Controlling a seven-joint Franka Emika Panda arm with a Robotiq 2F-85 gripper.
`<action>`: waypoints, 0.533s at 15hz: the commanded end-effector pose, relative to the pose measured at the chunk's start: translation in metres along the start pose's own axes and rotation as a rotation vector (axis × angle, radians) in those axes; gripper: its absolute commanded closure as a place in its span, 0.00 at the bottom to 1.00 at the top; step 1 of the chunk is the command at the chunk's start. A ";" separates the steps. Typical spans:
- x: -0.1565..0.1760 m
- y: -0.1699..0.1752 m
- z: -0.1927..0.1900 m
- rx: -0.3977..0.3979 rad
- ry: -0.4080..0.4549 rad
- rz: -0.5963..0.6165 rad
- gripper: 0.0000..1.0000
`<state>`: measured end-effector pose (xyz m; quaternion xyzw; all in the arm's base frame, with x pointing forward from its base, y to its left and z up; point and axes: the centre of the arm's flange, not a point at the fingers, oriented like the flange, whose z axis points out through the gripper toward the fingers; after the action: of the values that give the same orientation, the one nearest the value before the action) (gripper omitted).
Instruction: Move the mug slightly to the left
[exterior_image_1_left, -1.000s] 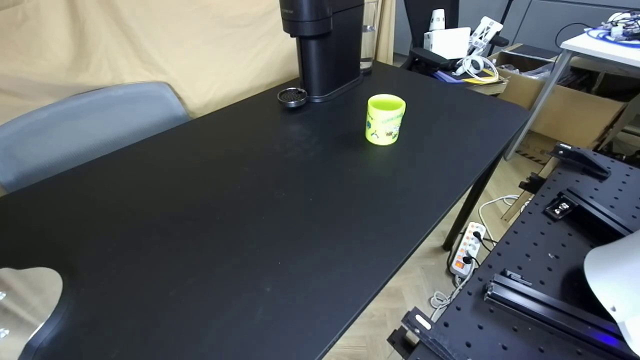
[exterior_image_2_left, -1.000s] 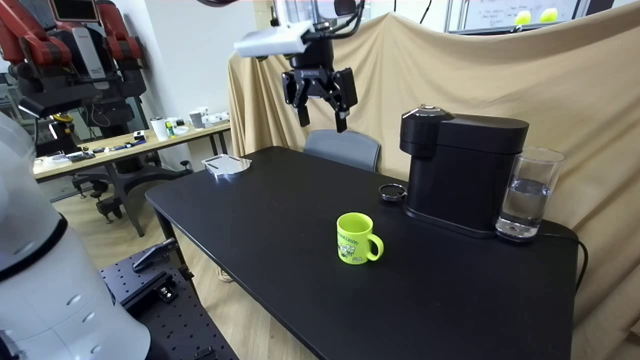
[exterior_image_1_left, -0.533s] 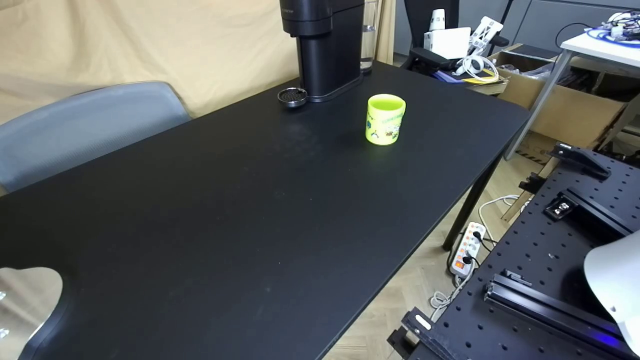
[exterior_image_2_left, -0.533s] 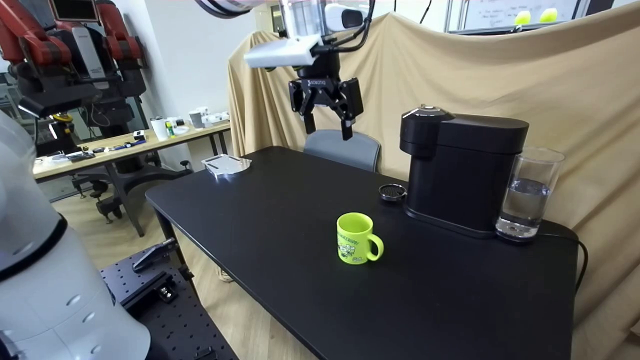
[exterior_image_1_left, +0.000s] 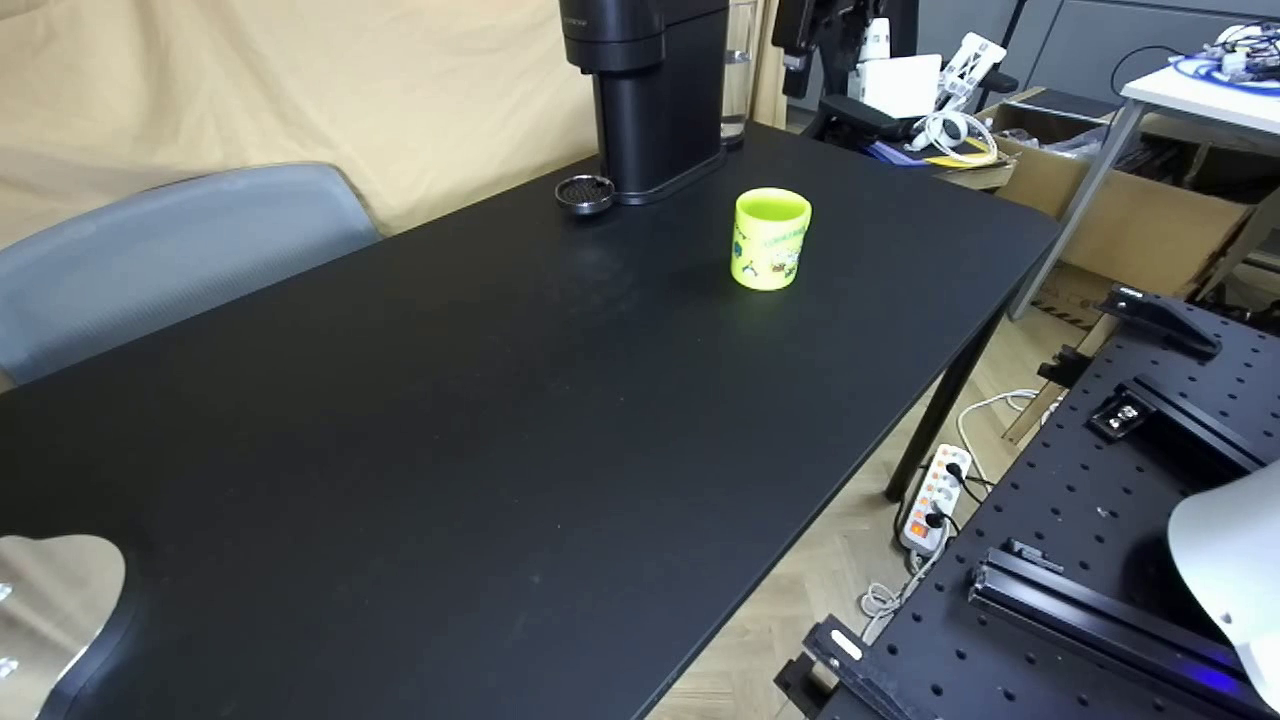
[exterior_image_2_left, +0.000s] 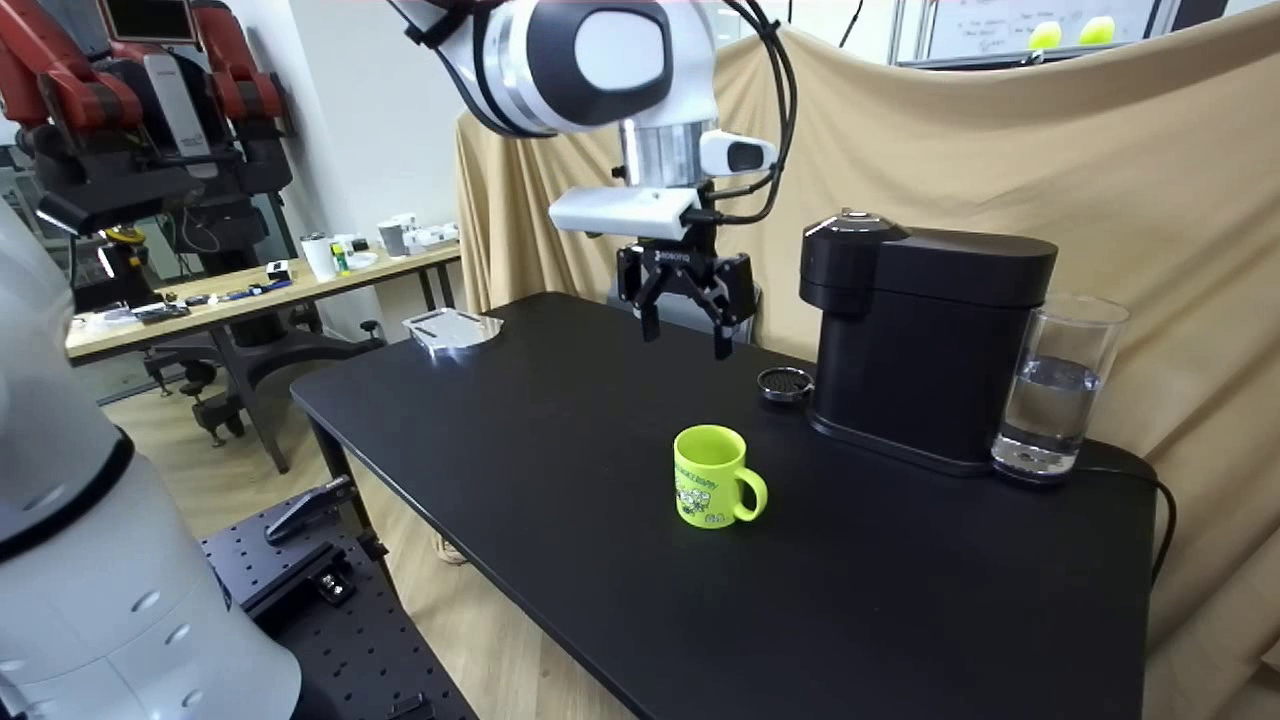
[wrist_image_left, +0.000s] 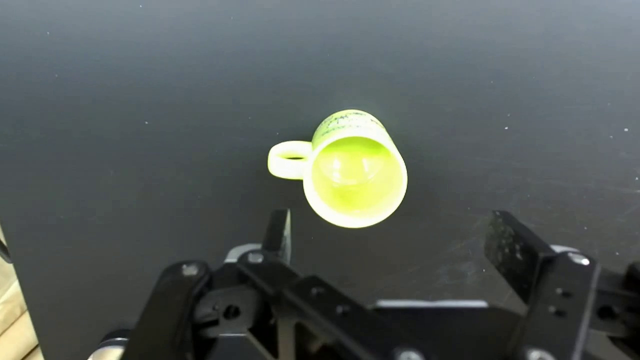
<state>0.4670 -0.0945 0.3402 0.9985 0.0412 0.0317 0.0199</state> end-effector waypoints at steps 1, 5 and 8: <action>0.032 0.007 0.030 -0.014 -0.064 -0.030 0.00; 0.049 -0.003 0.060 -0.007 -0.139 -0.074 0.00; 0.048 -0.020 0.077 0.010 -0.180 -0.078 0.00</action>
<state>0.5069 -0.0830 0.2739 0.9963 0.0741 -0.0386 0.0194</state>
